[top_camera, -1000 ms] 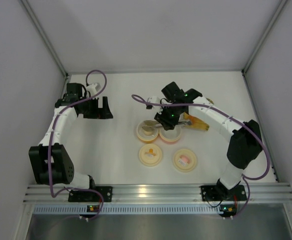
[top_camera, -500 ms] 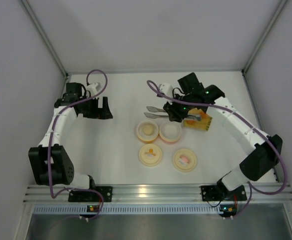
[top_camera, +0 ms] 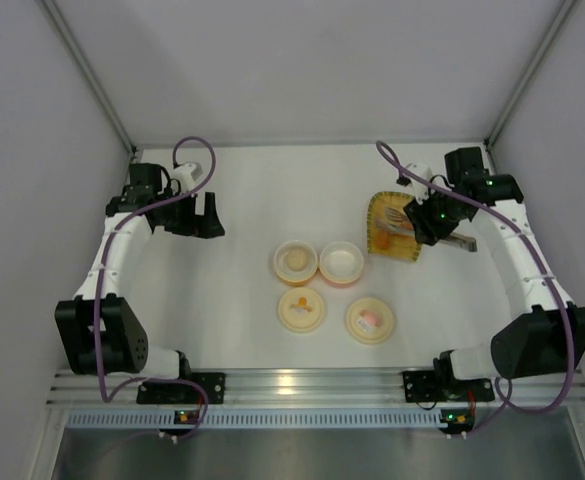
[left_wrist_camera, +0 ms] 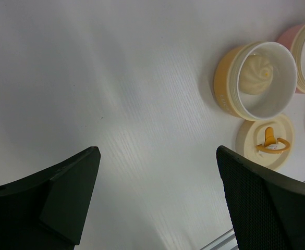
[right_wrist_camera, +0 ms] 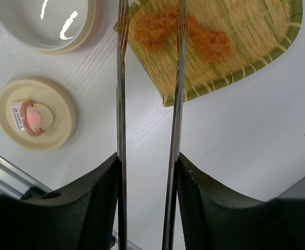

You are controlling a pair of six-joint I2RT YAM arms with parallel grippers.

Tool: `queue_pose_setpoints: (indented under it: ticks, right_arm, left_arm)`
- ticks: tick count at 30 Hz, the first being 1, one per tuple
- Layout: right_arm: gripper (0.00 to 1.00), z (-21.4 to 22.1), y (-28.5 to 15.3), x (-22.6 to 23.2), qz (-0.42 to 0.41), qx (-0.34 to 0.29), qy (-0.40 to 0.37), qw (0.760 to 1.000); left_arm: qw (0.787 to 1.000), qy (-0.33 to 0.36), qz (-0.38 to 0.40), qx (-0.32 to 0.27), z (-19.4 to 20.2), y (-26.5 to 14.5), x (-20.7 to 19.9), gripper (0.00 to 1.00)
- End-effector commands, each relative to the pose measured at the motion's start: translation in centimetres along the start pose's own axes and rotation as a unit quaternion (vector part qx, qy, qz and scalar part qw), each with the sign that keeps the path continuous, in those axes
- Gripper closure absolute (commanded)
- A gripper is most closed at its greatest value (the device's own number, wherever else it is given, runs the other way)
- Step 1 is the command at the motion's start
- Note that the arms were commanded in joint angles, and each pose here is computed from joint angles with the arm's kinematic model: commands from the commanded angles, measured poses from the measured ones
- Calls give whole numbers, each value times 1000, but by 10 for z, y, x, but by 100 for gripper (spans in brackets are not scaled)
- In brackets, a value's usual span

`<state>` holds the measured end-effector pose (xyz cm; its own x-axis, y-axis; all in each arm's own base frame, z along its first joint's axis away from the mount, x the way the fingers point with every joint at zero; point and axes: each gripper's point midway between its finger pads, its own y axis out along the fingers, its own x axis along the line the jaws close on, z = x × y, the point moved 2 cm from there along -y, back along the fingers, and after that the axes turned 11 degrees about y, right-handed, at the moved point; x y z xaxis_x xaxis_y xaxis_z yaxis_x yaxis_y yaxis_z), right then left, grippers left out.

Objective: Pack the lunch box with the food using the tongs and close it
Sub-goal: Pick up the fake food from the plate.

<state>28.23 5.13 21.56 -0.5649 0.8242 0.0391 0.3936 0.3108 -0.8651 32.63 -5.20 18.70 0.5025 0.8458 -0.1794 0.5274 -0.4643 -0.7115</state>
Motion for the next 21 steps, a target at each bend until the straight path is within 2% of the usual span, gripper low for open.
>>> queue_pose_setpoints:
  ticks: [1, 10, 21]
  right_arm:
    - [55, 12, -20, 8, 7, 1, 0, 1000]
    - [48, 25, -7, 13, 1, 21, 62, 998]
    - [48, 23, 14, 5, 14, 28, 110, 993]
  left_arm:
    - [1000, 12, 4, -28, -18, -8, -2, 2]
    - [999, 14, 0, -30, -20, -12, -3, 2]
    - [1000, 13, -2, -28, -19, -11, -1, 2]
